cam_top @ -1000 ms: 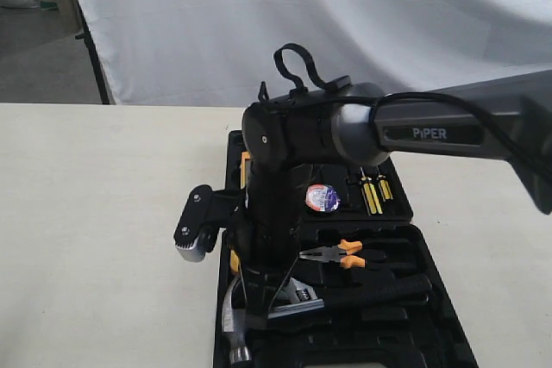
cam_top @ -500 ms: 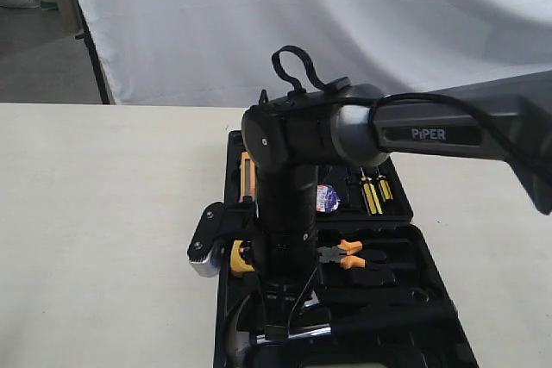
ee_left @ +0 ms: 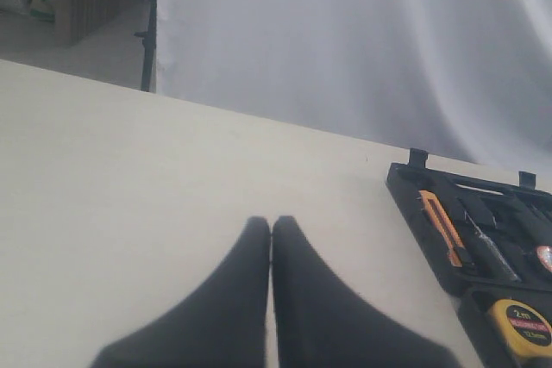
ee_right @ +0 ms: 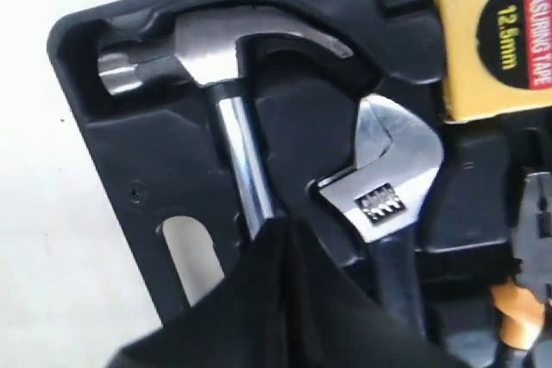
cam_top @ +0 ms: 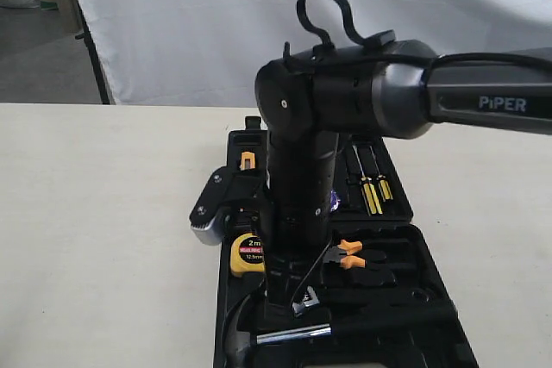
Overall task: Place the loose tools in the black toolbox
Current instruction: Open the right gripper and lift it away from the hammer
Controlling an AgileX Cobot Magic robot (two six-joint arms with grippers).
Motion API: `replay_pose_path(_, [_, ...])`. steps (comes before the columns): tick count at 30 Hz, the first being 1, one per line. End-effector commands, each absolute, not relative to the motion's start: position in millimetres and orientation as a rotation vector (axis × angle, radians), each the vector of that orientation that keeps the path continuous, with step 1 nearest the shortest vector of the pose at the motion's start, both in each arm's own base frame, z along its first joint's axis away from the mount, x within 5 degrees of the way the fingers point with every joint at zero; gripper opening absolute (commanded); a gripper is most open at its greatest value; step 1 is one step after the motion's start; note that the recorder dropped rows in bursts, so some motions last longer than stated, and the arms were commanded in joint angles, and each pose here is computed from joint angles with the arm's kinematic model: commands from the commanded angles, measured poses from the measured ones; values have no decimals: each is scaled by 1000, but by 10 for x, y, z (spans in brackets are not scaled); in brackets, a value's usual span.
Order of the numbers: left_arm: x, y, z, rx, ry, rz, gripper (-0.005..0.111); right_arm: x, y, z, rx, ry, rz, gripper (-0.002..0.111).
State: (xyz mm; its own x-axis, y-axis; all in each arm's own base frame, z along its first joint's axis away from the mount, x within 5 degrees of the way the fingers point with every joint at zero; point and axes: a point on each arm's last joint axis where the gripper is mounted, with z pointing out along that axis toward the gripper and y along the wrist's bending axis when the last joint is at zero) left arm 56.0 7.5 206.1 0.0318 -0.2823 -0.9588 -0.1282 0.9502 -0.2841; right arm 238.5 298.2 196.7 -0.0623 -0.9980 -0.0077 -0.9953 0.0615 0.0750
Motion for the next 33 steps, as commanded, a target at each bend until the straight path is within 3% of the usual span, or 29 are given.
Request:
replay_pose_path(1, [554,89,2078,-346,1526,-103,1,2299,2897,1531,2013,-2232,-112,-1])
replay_pose_path(5, [554,89,2078,-346,1526,-103,1,2208,2720,1021,1945,-2148,-18,-1])
replay_pose_path(9, [554,89,2078,-346,1526,-103,1,2191,2697,1048,1874,-2119,4,-1])
replay_pose_path(13, [554,89,2078,-346,1526,-103,1,2250,2767,1379,1910,-2163,-7,-1])
replay_pose_path(25, [554,89,2078,-346,1526,-103,1,2245,2746,2855,2142,-2599,-130,-1])
replay_pose_path(33, [554,89,2078,-346,1526,-103,1,2118,2518,3337,2147,-2790,-115,-1])
